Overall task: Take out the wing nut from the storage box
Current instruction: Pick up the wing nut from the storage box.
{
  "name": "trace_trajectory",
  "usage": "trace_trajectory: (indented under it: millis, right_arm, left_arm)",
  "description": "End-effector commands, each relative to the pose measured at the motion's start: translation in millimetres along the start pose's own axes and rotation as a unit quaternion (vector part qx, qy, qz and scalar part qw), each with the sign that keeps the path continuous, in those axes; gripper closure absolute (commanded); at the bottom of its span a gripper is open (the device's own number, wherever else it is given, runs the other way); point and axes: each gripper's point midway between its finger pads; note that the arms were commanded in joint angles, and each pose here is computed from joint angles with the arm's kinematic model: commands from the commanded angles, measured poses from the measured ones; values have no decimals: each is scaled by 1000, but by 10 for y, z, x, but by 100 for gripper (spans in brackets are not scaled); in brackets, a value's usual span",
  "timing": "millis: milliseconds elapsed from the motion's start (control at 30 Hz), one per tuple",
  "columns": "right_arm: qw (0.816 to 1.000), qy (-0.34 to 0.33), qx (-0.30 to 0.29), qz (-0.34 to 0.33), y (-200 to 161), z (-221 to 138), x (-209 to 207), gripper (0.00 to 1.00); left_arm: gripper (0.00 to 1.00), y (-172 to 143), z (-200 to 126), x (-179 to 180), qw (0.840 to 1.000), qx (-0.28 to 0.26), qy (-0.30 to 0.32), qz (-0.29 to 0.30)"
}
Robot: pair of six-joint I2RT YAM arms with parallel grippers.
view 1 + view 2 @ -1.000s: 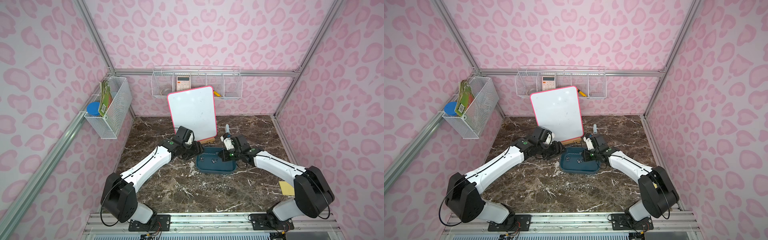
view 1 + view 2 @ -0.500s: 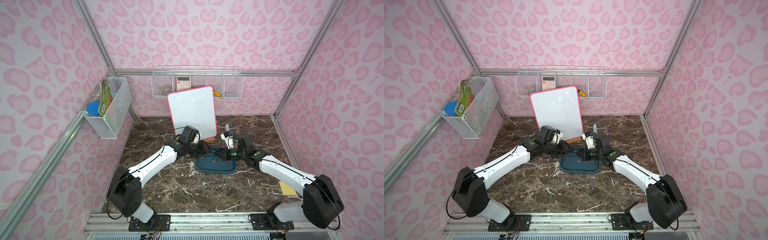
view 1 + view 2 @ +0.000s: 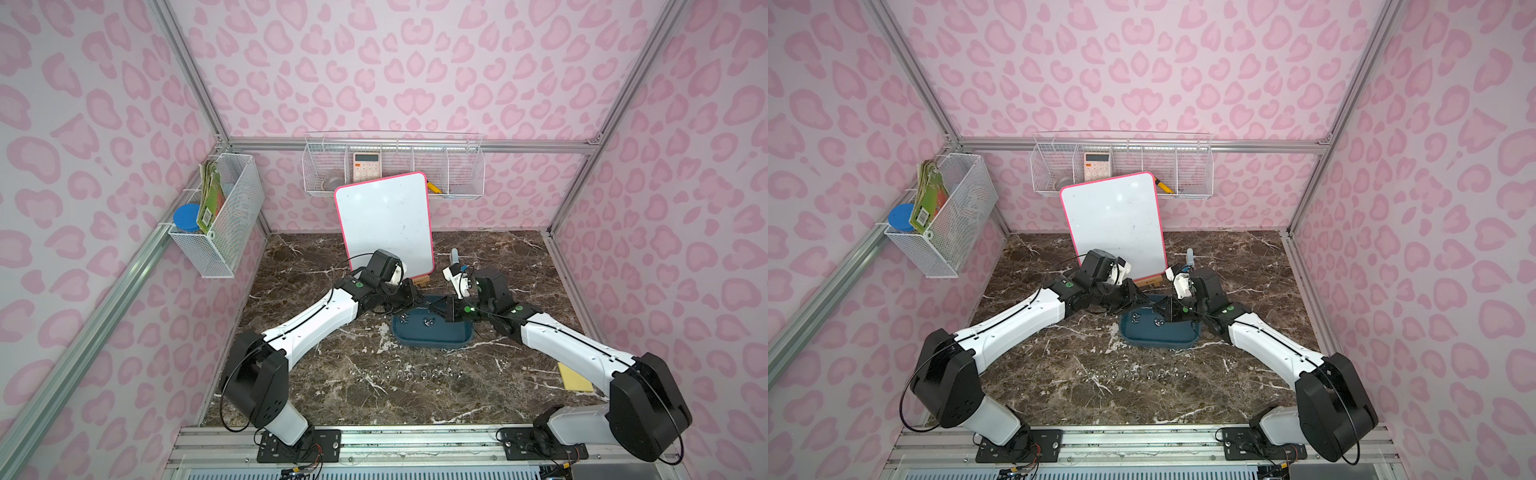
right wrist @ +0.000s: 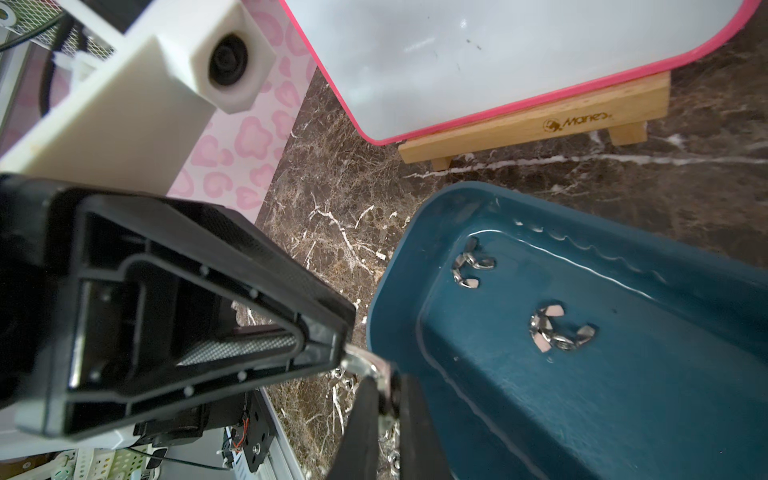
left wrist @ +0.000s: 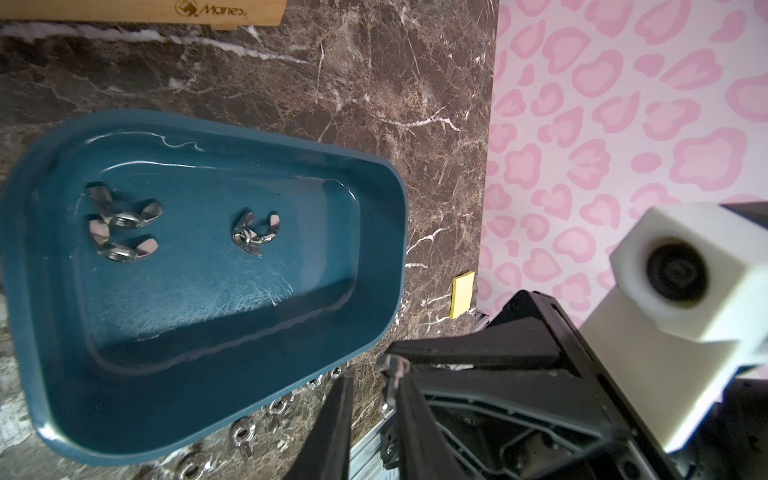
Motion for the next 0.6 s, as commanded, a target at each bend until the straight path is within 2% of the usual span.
trace_trajectory:
  millis: [0,200,433,567]
  right_arm:
    - [999,38,-5,-21,52,-10,179,93]
    - [999,42,-4,-21,51,-4,194,93]
    - [999,41,-5,-20,42,-4,181,92]
    - [999,32,-6,-15,22,1,126,75]
  left_arm:
    - [78,27,16,-81,1000,-1,-15,6]
    - [79,11,40,-115,1000,4,-23,9]
    - [100,-16,54,-122,1000,8,-23,9]
    - [100,-22,30,-89,1000,5,-11,9]
Point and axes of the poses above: each gripper's point midway between its finger pads, its own z axis out along the fingers, its own x axis along the line the jaws close on, y = z × x, and after that the axes turned 10 degrees about z, right-handed
